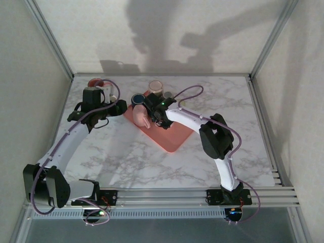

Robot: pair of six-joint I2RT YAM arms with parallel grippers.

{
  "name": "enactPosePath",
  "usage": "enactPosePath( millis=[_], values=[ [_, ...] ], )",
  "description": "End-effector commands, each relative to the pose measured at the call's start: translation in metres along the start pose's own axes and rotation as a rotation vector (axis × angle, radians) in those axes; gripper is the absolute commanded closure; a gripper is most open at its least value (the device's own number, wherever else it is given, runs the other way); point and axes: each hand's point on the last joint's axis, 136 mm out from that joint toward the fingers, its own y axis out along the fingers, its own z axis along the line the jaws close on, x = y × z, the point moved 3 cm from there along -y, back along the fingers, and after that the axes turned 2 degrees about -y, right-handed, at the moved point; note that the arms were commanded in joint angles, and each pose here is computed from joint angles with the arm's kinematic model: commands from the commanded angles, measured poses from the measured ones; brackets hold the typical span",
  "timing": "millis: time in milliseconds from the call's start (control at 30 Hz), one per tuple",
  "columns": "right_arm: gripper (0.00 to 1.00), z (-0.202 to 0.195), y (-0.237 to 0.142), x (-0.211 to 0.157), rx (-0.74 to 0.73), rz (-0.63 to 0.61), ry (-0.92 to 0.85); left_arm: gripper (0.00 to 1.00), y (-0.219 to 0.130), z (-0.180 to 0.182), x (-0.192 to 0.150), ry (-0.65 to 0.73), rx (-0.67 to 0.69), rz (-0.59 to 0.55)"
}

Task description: Turn the mug right side up

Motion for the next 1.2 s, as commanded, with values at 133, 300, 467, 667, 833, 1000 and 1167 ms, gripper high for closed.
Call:
enactPosePath(
  millis=[133,300,467,667,833,1000,1167],
  values=[
    [0.53,-0.031,-0.016,0.01,-0.018,-0.039,-0.146,0.37,-0.006,0.001,-0.003,-0.025,-0.005,-0.008],
    [0.66,-0.035,-0.018,0.011,0.005,-0.052,-0.281,0.37,-0.003,0.003,-0.006,-0.035,-0.006,-0.002],
    [0.71,-0.038,-0.018,0.012,-0.027,-0.049,-0.326,0.39,0.0,0.004,-0.006,-0.044,-0.003,0.002],
    [0.71,-0.041,-0.015,0.013,-0.032,-0.053,-0.328,0.4,-0.002,0.003,-0.004,-0.055,0.0,-0.009],
    [0.72,-0.041,-0.007,0.011,-0.019,-0.043,-0.358,0.4,-0.003,0.004,-0.005,-0.06,0.011,-0.005],
    [0.8,-0.039,-0.007,0.013,-0.001,-0.057,-0.406,0.4,-0.005,0.004,-0.006,-0.065,0.017,-0.007],
    [0.95,-0.036,-0.016,0.016,0.028,-0.073,-0.453,0.42,-0.008,0.001,-0.004,-0.076,0.014,-0.017]
  ],
)
